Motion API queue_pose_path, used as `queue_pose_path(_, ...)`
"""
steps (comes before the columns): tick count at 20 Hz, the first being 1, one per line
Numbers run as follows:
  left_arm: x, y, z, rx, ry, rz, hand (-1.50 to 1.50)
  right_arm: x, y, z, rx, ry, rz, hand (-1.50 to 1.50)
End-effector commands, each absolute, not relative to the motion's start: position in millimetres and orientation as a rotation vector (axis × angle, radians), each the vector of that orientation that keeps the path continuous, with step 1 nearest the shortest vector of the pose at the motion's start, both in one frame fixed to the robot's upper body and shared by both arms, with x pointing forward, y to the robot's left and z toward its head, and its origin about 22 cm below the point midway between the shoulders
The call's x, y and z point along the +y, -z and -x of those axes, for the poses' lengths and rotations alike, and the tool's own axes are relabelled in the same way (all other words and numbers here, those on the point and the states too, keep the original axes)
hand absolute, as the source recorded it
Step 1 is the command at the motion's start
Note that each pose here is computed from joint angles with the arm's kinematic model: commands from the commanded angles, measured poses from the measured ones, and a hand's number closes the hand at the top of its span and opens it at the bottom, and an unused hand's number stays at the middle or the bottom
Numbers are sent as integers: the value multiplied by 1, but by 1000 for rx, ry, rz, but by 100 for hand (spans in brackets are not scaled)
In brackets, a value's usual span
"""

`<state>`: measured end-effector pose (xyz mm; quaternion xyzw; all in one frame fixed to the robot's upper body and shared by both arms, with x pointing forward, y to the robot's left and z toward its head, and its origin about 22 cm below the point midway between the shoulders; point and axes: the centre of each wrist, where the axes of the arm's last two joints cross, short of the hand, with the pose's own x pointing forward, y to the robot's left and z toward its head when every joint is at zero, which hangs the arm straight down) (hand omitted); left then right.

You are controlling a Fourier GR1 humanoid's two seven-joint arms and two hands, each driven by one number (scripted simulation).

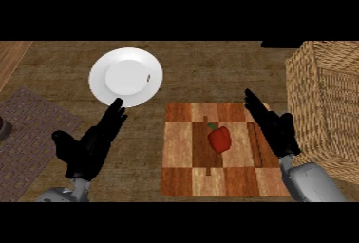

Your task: Pick the bell pepper from the cutting board and place it in the basket

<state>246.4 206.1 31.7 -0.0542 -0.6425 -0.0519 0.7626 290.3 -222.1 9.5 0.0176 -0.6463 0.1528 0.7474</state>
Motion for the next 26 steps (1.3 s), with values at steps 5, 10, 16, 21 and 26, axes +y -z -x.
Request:
queue_pose_path(5,285,-61,-279,-1528,22,-279,0,-280,-59,-317,-1644,-311,309,150)
queue_pose_path(10,288,-52,-282,-1510,33,-274,0,-185,-39,-315,-1986,-280,284,-150)
queue_pose_path(16,296,-49,-280,-1511,15,-297,0,-178,-35,-323,-1819,-133,790,-150)
queue_pose_path(21,295,-41,-270,-1497,22,-298,0,-202,-71,-336,-1565,-355,947,-150)
queue_pose_path(26,303,-45,-272,-1484,24,-317,0,-205,-84,-332,-1203,-749,868,-150)
